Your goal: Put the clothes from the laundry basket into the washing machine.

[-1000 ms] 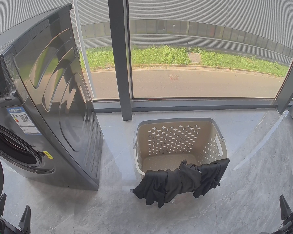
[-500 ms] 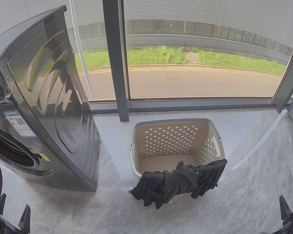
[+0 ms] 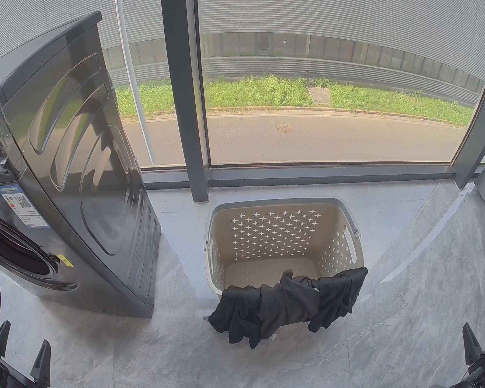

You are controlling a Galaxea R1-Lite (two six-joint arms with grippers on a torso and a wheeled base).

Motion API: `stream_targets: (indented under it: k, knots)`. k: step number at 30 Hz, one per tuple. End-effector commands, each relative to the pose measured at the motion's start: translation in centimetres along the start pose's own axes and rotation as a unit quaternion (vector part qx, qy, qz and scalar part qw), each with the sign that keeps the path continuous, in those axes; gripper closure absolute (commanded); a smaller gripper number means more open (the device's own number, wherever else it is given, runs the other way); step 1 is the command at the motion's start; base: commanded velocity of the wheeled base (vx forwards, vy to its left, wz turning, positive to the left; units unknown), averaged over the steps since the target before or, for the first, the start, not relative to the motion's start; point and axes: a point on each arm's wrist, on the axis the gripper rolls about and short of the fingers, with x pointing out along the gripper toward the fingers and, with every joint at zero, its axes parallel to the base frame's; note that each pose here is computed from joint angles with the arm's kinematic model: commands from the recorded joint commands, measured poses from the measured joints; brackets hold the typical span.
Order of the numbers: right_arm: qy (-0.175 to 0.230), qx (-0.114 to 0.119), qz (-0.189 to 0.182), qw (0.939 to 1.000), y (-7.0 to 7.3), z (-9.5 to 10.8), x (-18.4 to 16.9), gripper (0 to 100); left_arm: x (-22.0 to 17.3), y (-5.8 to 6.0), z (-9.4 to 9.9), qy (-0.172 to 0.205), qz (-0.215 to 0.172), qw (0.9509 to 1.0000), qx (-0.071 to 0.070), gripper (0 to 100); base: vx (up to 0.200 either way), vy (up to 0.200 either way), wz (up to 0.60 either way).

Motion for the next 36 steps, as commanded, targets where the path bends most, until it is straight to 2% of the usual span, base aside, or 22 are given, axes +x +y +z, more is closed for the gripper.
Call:
stream_targets:
  k: [1,13,23,36]
  knots:
    - [0.000,0.000,0.000,1.0000,0.00,-0.51,0.01,0,-0.02,0.01,-0.48,-0.001,0.000,1.0000,0.000,0,0.000,0.000,0.00]
    - [0.001,0.000,0.000,1.0000,0.00,-0.52,0.01,0,-0.02,0.01,-0.48,-0.001,0.000,1.0000,0.000,0,0.000,0.000,0.00]
    - [0.000,0.000,0.000,1.0000,0.00,-0.51,0.01,0,-0.01,-0.02,-0.54,0.000,-0.005,0.9998,0.018,0,0.000,0.000,0.00]
    - [0.004,-0.002,0.002,1.0000,0.01,-0.58,-0.01,0,-0.02,-0.03,-0.50,-0.001,-0.008,0.9998,0.018,0,0.000,0.000,0.00]
